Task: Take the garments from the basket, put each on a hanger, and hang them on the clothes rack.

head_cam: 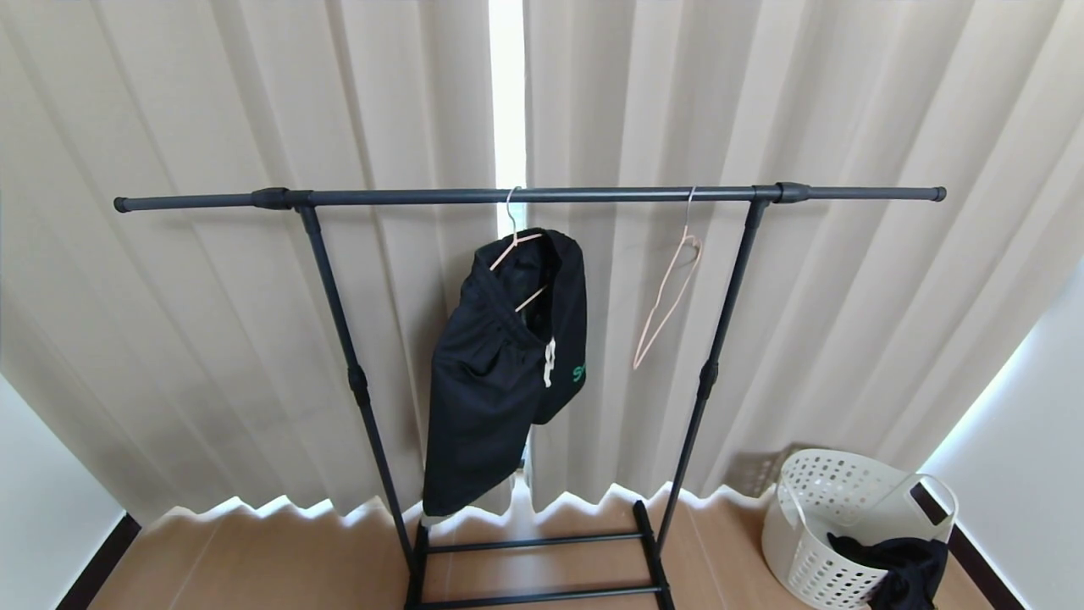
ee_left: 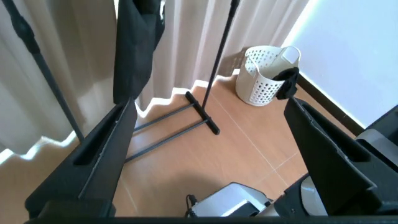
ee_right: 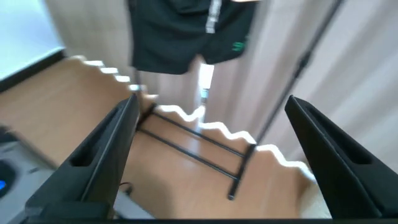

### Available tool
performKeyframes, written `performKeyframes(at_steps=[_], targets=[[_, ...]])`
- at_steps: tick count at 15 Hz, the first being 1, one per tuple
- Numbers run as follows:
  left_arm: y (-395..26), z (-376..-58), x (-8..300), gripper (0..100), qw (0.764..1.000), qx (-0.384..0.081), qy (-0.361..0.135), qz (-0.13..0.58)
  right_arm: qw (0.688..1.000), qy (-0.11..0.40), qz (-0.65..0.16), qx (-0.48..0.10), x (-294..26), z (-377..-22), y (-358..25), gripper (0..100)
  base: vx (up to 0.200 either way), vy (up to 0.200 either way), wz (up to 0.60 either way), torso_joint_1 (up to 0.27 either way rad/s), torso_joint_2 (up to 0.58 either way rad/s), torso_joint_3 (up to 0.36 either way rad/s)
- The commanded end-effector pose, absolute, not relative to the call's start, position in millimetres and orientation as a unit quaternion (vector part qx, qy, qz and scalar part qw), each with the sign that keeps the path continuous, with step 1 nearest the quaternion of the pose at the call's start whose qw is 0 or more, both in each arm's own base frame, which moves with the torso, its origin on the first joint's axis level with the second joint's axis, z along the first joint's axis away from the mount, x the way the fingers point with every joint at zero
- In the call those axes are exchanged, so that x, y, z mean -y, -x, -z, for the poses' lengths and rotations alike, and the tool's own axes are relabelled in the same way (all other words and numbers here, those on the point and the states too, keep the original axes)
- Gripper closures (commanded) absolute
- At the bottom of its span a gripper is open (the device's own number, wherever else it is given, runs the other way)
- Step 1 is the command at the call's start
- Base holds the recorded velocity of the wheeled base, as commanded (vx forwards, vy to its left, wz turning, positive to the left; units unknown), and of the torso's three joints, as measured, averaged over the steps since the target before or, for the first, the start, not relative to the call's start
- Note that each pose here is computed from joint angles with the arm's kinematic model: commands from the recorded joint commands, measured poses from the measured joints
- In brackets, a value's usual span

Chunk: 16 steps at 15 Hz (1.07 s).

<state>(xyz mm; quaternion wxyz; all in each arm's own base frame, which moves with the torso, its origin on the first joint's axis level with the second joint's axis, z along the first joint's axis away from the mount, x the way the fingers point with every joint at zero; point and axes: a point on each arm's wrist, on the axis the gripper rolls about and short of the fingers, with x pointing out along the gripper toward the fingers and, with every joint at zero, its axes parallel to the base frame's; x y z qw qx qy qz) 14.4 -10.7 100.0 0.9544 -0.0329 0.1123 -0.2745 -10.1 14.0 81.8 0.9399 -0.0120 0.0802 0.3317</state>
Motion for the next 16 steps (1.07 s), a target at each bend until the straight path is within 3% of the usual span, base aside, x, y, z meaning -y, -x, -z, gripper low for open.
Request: performKeyframes(at_steps=[1,2,4,5,7,13,15,16], targets=[[-6,-97,8,0,0.956,-0.091,0.033,0.278,0.936,0.016,-0.351,-0.023,-11,-79,21,0,0.0,0.0,0.0,0.0,0.0,0.0],[-3,-97,8,0,0.956,-0.076,0.033,0.281,0.969,0.029,-0.247,-0.004,-10,-80,21,0,0.0,0.0,0.0,0.0,0.0,0.0],[0,-97,7,0,0.958,-0.058,0.026,0.28,0.983,0.027,-0.183,0.014,-9,-79,24,0,0.0,0.0,0.0,0.0,0.0,0.0],[6,-96,5,0,0.961,-0.017,-0.013,0.276,0.993,0.032,-0.113,0.012,-6,-78,23,0,0.0,0.0,0.0,0.0,0.0,0.0],[16,-90,1,0,0.967,0.019,-0.048,0.248,0.995,0.033,-0.094,0.01,-5,-77,23,0,0.0,0.0,0.0,0.0,0.0,0.0],[13,-87,2,0,0.991,-0.014,-0.051,0.121,0.995,0.039,-0.094,0.008,-5,-77,23,0,0.0,0.0,0.0,0.0,0.0,0.0],[23,-84,3,0,0.994,0.042,-0.056,0.082,0.995,0.039,-0.095,0.008,-5,-77,23,0,0.0,0.0,0.0,0.0,0.0,0.0],[23,-84,4,0,0.994,0.046,-0.054,0.081,0.995,0.039,-0.095,0.008,-5,-77,23,0,0.0,0.0,0.0,0.0,0.0,0.0]])
